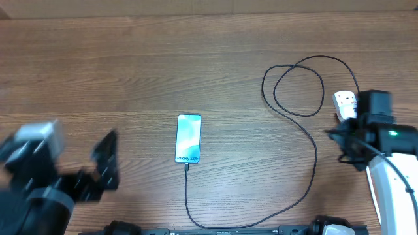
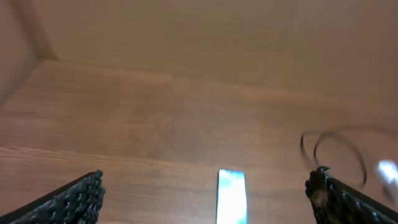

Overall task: Plug charger to phone and switch on socket
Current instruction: 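Move the right gripper over the white power strip's switch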

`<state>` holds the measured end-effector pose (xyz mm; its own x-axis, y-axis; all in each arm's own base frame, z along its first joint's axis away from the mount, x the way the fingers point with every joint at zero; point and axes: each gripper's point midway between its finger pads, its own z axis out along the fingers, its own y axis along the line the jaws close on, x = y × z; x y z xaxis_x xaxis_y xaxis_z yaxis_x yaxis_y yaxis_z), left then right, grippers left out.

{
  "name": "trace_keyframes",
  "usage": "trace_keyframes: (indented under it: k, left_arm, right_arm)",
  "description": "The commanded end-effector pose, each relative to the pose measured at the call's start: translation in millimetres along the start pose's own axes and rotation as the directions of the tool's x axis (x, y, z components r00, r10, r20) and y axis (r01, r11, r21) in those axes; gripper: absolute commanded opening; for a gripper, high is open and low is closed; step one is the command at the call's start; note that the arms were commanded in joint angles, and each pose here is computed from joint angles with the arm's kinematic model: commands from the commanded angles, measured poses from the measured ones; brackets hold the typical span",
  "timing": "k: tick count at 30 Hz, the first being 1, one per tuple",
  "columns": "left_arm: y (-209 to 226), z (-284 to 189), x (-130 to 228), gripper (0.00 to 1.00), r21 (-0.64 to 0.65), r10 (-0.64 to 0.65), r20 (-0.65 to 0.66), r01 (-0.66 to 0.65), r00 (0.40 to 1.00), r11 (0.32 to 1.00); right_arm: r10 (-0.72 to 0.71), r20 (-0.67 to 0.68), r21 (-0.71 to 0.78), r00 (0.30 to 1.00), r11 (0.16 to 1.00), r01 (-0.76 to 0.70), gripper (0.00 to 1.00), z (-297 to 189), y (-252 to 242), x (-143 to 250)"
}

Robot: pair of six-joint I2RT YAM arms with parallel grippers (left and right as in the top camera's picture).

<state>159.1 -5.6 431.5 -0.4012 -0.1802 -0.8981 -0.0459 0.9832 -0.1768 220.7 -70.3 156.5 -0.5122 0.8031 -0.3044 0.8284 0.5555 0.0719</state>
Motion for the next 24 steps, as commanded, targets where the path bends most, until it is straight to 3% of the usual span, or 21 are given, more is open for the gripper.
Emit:
trace_keyframes:
  k: [1,4,6,12,24]
  left_arm:
    - [25,-25,6,0.99,-0.080,-0.085,0.075,0.091,0.994,0.993]
    - [35,-36,18,1.00,-0.107,-0.081,0.074,0.089,0.994,0.990]
    - [38,-40,25,1.00,-0.112,-0.086,0.058,0.092,0.995,0.990]
    - [42,-40,38,1.00,-0.131,-0.076,0.009,0.077,0.997,0.988]
    - [42,-40,38,1.00,-0.131,-0.076,0.008,0.076,0.997,0.988]
  right_arm:
    - [0.059,0.028,0.031,0.998,0.998,-0.059,0.36,4,-20,-26]
    - [0.140,0.019,0.072,0.990,0.987,-0.141,0.12,17,-37,-41]
    - [0.152,-0.008,0.072,0.988,0.986,-0.151,0.04,28,-39,-47]
    - [0.187,-0.110,0.038,0.976,0.982,-0.184,0.04,52,-23,-63]
    - [0.084,-0.262,0.114,0.961,0.992,-0.055,0.04,88,4,-106]
